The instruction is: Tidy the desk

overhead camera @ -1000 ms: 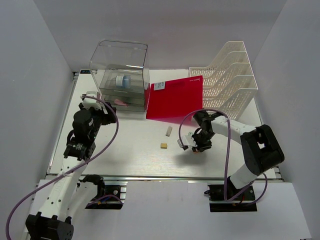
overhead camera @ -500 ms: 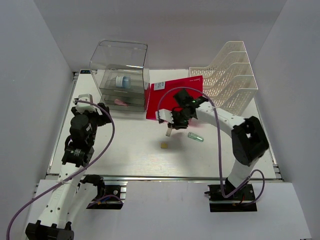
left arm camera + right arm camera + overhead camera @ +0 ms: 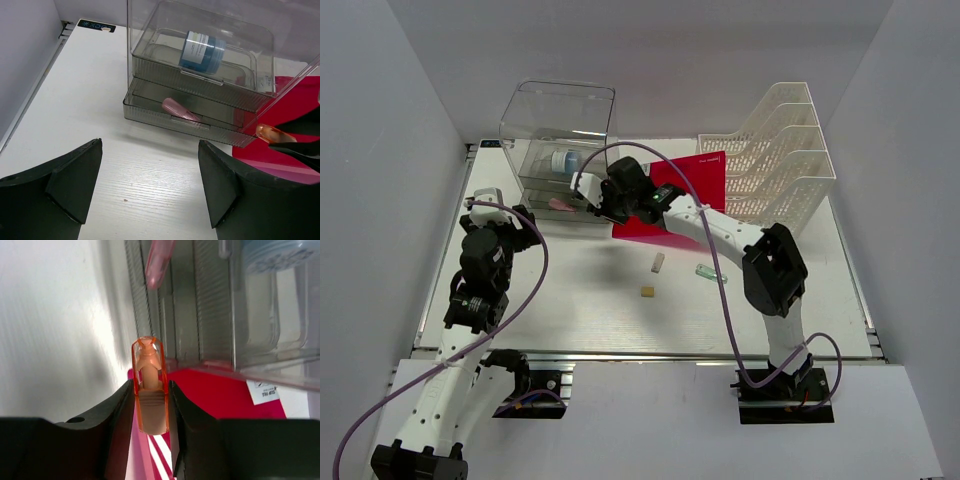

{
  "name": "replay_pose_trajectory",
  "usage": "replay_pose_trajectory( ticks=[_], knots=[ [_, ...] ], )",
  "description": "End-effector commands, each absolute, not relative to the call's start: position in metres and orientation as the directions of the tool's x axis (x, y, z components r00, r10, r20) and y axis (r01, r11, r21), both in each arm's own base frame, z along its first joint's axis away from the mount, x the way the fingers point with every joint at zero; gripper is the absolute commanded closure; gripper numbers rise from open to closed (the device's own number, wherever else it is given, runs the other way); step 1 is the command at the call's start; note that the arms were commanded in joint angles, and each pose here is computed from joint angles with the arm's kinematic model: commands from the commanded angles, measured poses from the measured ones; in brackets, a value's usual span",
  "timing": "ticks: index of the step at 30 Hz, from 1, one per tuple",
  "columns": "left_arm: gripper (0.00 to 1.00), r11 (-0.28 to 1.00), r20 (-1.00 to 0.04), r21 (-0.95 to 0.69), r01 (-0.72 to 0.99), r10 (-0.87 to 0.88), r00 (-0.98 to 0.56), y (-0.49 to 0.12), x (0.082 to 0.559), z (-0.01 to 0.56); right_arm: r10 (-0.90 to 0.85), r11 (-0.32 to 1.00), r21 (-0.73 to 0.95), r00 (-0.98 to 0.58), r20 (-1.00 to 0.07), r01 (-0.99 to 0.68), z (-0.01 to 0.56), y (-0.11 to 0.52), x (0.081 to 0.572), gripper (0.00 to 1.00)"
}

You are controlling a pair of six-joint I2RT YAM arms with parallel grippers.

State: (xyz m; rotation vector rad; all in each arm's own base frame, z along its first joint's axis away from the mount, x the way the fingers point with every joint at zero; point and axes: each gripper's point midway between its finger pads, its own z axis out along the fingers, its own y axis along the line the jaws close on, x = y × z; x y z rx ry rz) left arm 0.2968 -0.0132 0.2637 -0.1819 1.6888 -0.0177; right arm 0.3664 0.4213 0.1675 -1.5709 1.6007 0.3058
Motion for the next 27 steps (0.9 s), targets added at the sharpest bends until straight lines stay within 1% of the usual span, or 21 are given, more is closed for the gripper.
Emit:
replay_pose_trajectory(
  ticks=[1, 4, 5, 6, 16, 22, 25, 26, 27],
  knots=[
    [0.13, 0.984, -0.985, -0.120, -0.132, -0.134, -0.110, -0.010, 0.296, 0.263, -0.607, 0.285, -0.438, 0.194, -0.771, -0.852, 0.199, 0.452, 0.385, 1.00],
    [0.13, 0.983, -0.985, -0.120, -0.139, -0.135, -0.105, -0.008, 0.295, 0.264, -0.584, 0.310, -0.481, 0.235, -0.777, -0.820, 0.205, 0.466, 0.394, 1.00],
    [0.13, 0.983, -0.986, -0.121, -0.140, -0.136, -0.102, -0.008, 0.295, 0.264, -0.583, 0.337, -0.505, 0.246, -0.775, -0.794, 0.216, 0.470, 0.400, 1.00],
    [0.12, 0.982, -0.985, -0.120, -0.143, -0.135, -0.103, -0.007, 0.295, 0.264, -0.586, 0.337, -0.511, 0.248, -0.771, -0.791, 0.208, 0.476, 0.404, 1.00],
    [0.12, 0.983, -0.985, -0.116, -0.139, -0.132, -0.112, -0.008, 0.296, 0.261, -0.577, 0.417, -0.552, 0.259, -0.775, -0.722, 0.201, 0.495, 0.428, 1.00],
    [0.12, 0.984, -0.985, -0.114, -0.139, -0.130, -0.114, -0.008, 0.297, 0.261, -0.598, 0.412, -0.560, 0.250, -0.761, -0.719, 0.181, 0.497, 0.433, 1.00],
    [0.12, 0.984, -0.985, -0.113, -0.141, -0.130, -0.117, -0.008, 0.297, 0.260, -0.608, 0.395, -0.556, 0.246, -0.755, -0.731, 0.173, 0.496, 0.432, 0.82],
    [0.12, 0.984, -0.985, -0.114, -0.139, -0.130, -0.116, -0.008, 0.297, 0.260, -0.611, 0.391, -0.555, 0.244, -0.753, -0.734, 0.173, 0.495, 0.431, 0.74],
    [0.12, 0.984, -0.985, -0.114, -0.139, -0.130, -0.116, -0.008, 0.297, 0.261, -0.614, 0.386, -0.553, 0.241, -0.751, -0.738, 0.171, 0.494, 0.429, 0.71]
  ],
)
